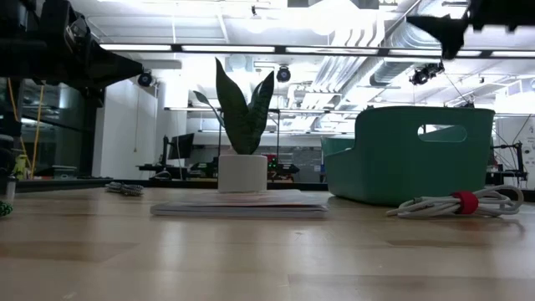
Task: Pick and place USB-C Cables
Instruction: Put the pink charger cable into the green bin
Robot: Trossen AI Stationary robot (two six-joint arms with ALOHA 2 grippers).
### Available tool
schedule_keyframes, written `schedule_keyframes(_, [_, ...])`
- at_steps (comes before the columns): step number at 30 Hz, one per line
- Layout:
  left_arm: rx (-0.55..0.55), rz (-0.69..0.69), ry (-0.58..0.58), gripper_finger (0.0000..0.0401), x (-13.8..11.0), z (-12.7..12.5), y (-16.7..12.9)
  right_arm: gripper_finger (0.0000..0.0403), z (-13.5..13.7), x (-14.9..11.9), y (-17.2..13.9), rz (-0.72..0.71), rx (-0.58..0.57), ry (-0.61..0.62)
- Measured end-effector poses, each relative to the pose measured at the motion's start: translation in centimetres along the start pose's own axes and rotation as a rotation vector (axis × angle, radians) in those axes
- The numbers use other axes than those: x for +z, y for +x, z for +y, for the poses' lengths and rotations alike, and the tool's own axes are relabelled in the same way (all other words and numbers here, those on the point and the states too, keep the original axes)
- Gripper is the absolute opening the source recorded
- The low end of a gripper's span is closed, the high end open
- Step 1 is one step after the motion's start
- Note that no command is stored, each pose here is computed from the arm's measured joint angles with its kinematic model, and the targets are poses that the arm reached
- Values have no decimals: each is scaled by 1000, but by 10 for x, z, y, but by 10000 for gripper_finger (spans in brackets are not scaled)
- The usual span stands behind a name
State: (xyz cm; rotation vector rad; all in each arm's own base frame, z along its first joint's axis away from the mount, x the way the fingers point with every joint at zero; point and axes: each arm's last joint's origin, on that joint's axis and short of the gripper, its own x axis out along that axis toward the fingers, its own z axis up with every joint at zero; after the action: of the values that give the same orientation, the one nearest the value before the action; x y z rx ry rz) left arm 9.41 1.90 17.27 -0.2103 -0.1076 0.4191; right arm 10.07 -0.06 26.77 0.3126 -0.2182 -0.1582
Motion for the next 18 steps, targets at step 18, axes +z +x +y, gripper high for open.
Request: schedule_keyframes(18, [0,0,0,3,0,0,0,261,86,12,71,999,-23,245])
